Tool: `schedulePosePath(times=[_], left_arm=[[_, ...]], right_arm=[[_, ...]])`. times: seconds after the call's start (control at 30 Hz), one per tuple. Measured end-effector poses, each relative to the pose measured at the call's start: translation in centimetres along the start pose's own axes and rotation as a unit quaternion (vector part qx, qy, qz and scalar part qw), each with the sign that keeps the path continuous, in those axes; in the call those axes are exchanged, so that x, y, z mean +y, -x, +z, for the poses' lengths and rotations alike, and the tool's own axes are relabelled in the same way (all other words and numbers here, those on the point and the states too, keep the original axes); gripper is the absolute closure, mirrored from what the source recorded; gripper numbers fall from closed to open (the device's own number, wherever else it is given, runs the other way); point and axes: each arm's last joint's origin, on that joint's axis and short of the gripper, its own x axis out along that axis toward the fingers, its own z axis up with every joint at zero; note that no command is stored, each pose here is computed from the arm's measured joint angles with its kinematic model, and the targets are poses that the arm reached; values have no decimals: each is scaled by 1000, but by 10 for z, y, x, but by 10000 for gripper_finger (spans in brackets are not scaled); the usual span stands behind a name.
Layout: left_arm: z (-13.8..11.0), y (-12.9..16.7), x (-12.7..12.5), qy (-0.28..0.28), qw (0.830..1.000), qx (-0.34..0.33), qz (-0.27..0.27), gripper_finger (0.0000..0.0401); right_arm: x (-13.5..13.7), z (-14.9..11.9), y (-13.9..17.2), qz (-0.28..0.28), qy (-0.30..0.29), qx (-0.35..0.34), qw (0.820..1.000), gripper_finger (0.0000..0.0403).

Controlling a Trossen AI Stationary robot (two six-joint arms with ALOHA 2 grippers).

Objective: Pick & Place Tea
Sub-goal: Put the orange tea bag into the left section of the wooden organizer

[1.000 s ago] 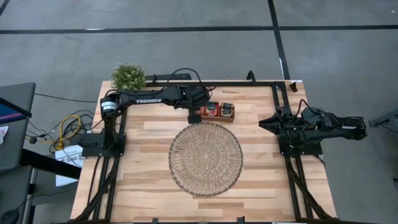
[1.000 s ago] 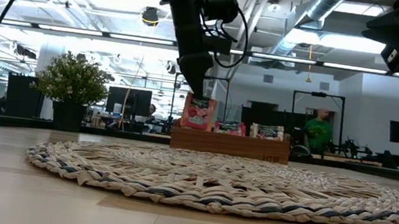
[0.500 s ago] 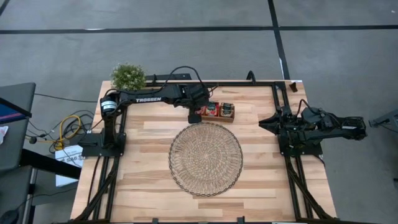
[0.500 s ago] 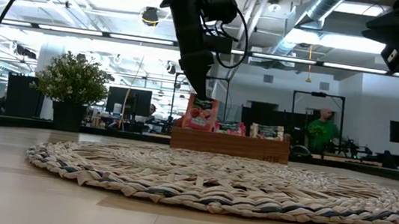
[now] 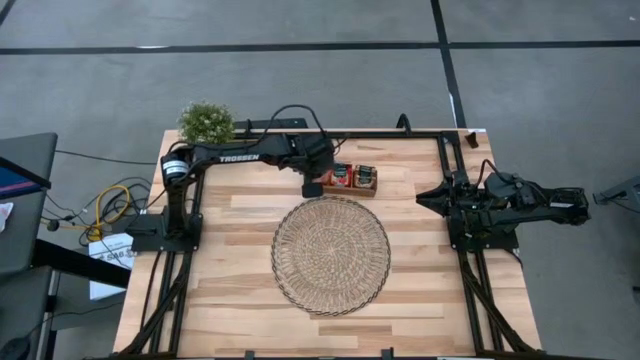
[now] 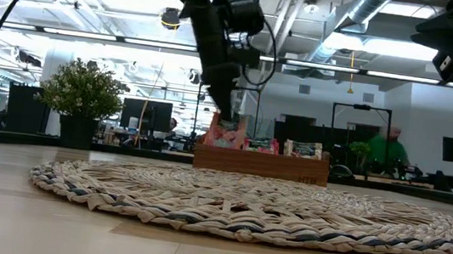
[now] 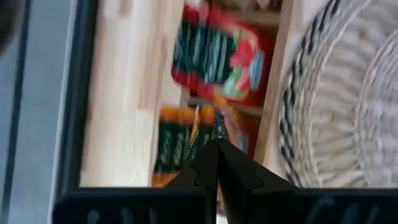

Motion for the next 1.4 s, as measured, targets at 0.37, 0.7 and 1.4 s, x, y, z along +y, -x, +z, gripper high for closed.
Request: schedulePosePath(times=[0.37, 0.7, 1.4], left_arm=[[-6, -9, 2, 8, 1000, -3, -5, 401], [-9, -10, 14, 52, 998, -15, -25, 401], [-23, -22, 8, 88, 996, 11, -20, 401]], right_arm=[[0, 0, 0, 0, 0, 0, 1000, 338], [0, 0, 0, 0, 0, 0, 1000, 338], [0, 0, 0, 0, 0, 0, 1000, 338]])
